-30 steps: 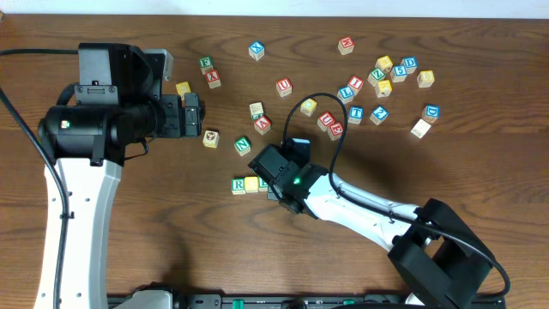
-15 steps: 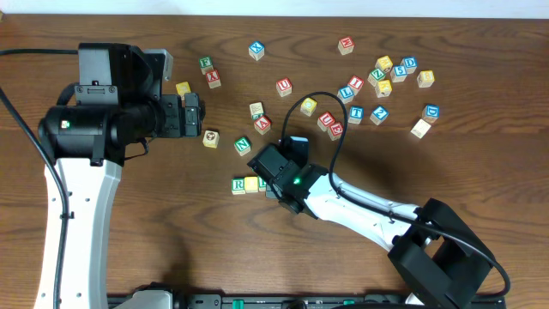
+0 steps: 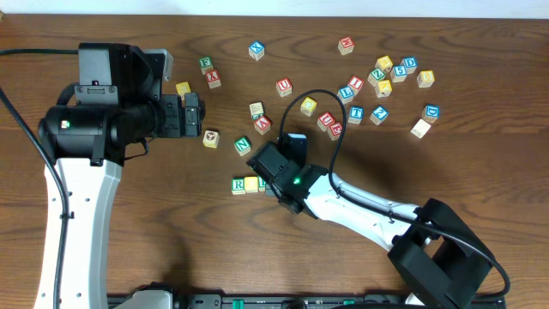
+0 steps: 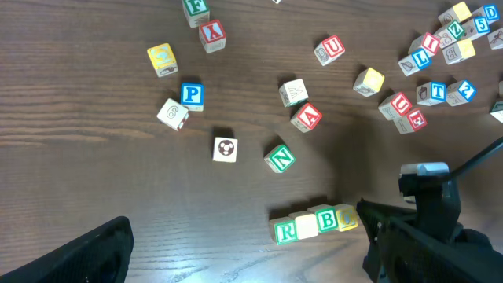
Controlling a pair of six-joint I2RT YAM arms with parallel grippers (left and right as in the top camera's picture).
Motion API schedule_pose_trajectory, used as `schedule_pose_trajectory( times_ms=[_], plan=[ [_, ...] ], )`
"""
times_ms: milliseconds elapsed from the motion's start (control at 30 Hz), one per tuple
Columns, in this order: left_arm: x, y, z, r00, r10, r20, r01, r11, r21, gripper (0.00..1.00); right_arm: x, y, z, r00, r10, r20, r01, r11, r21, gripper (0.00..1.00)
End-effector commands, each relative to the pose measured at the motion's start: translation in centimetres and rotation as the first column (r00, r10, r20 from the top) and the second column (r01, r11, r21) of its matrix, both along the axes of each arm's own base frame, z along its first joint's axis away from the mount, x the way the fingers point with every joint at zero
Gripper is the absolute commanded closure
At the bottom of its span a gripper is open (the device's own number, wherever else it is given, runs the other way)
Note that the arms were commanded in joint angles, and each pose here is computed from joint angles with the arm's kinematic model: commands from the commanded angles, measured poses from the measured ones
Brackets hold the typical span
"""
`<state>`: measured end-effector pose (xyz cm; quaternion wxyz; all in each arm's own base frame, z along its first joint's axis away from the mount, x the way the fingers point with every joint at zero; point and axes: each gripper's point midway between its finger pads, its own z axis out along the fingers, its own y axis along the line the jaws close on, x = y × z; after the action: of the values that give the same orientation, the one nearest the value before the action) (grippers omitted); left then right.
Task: Spell out ROBOT
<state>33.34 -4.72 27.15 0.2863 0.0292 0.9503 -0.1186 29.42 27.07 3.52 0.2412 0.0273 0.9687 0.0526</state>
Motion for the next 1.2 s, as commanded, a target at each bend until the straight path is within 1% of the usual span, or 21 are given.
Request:
schedule_pose_trajectory(
  times_ms=[0, 233, 433, 1033, 1167],
  plan=[
    [0.1, 0.0, 0.6, 1.000, -0.016, 0.019, 0.016, 1.000, 0.002, 0.02, 0.9, 0.5, 0.3, 0.997, 0.054, 0.055, -0.052, 0.998, -0.041, 0.99],
    [0.1, 0.0, 0.6, 1.000, -0.016, 0.019, 0.016, 1.000, 0.002, 0.02, 2.2, 2.2, 0.3, 0.982, 0.149, 0.119, -0.145, 0.989, -0.041, 0.99],
    [0.1, 0.0, 0.6, 1.000, -0.016, 0.019, 0.016, 1.000, 0.002, 0.02, 2.0, 3.8, -1.5, 0.971, 0.223, 0.088, -0.222, 0.975, -0.016, 0.99],
    [0.1, 0.0, 0.6, 1.000, -0.016, 0.019, 0.016, 1.000, 0.002, 0.02, 1.8, 4.1, -1.8, 0.969, 0.233, 0.080, -0.233, 0.972, -0.004, 0.99],
    [0.1, 0.0, 0.6, 1.000, -0.016, 0.019, 0.016, 1.000, 0.002, 0.02, 2.2, 3.7, -1.7, 0.971, 0.220, 0.095, -0.219, 0.975, -0.024, 0.99]
  ],
)
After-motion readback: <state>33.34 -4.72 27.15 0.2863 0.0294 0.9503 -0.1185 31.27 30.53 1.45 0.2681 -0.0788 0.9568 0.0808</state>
